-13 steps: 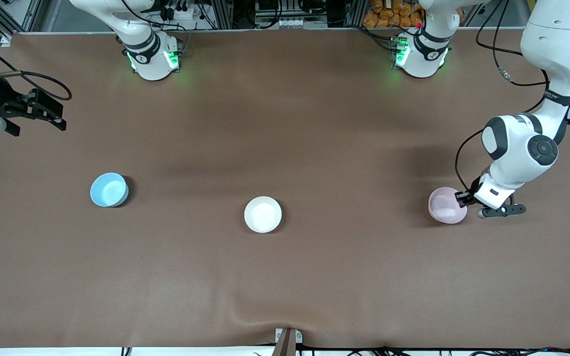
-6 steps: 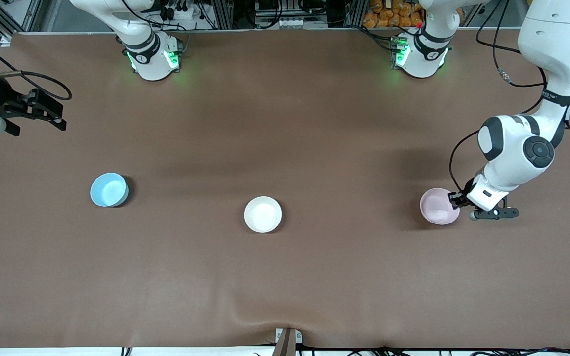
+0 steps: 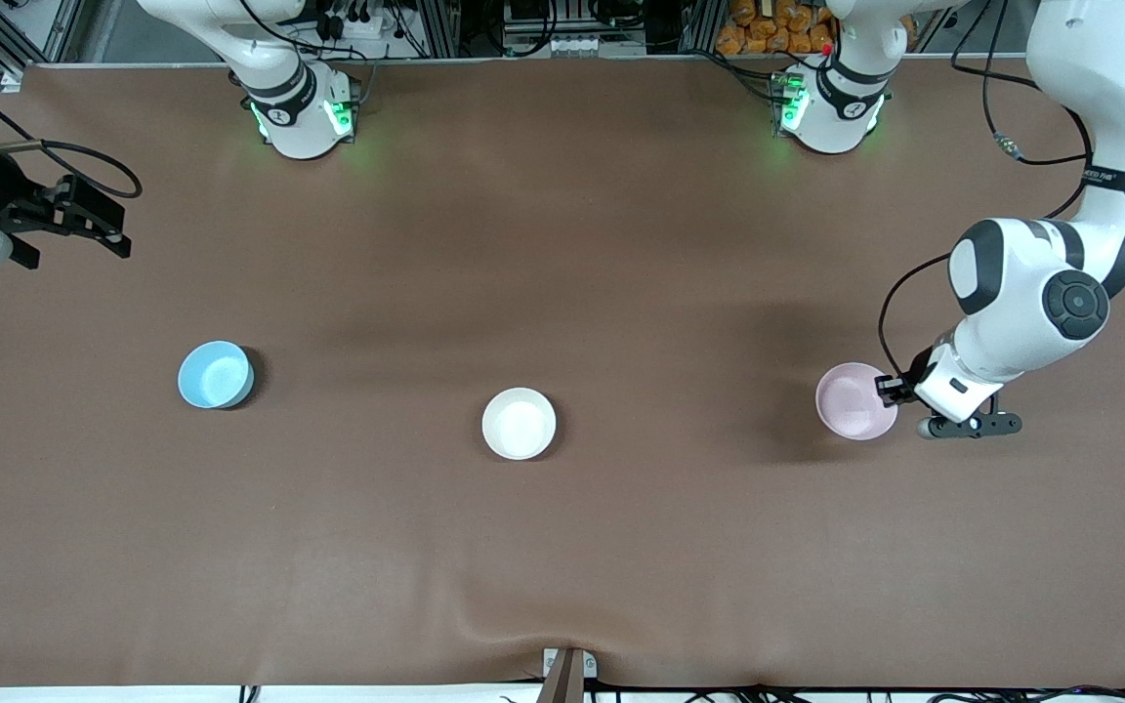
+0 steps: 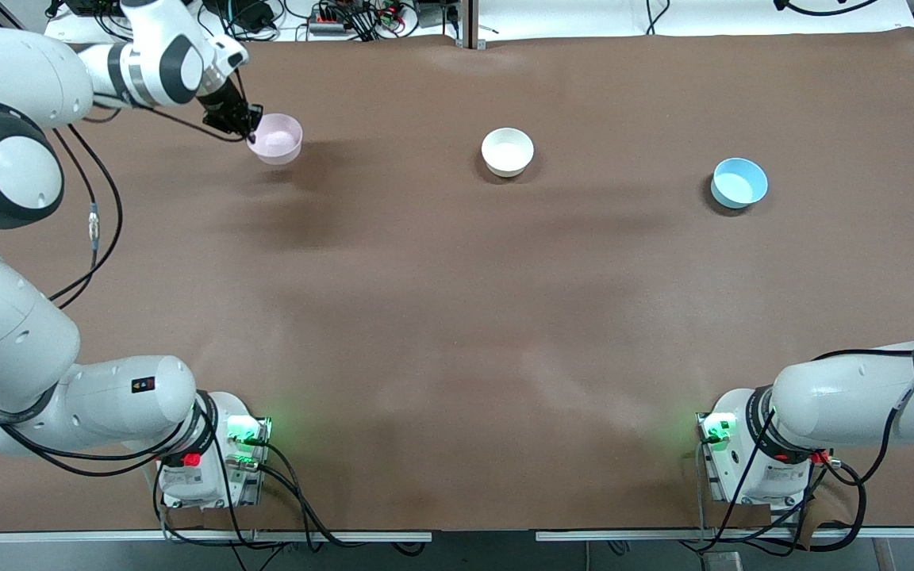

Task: Stack pink and blue bowls on white bowl
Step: 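Lift the pink bowl and carry it over the white bowl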

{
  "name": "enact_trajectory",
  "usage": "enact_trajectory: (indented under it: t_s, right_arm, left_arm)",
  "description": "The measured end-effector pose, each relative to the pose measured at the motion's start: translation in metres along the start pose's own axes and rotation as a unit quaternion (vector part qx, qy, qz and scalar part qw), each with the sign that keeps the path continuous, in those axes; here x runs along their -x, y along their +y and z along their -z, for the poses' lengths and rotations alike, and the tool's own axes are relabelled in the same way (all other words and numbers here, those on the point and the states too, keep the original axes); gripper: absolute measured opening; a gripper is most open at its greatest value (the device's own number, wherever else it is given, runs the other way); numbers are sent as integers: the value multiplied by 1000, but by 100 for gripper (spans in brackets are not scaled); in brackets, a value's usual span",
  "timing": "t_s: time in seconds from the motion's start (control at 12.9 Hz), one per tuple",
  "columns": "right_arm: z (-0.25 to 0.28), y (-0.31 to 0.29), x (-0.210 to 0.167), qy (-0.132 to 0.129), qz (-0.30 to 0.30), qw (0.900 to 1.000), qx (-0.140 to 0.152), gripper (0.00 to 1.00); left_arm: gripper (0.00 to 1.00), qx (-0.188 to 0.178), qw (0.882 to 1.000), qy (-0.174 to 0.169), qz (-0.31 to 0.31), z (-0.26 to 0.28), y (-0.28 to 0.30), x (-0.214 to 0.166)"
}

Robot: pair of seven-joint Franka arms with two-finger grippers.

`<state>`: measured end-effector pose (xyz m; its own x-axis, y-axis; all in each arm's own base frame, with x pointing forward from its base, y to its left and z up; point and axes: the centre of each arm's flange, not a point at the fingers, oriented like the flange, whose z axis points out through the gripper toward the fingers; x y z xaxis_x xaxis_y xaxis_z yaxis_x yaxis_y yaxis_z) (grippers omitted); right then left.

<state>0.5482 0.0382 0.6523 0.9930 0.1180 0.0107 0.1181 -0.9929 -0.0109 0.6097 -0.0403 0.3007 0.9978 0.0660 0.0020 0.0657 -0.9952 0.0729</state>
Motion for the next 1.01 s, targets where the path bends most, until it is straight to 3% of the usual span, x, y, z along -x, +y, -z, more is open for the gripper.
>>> enact_trajectory:
  t_s: [0.39,1.01]
  right_arm:
    - [0,1,0,0,-1,1000,0,100]
    - [0,3,0,0,-3,1000,0,100]
  left_arm:
    - [3,1,999,-24,22,41,34,-12]
    - [3,-2,999,-37,20,81,42,-24]
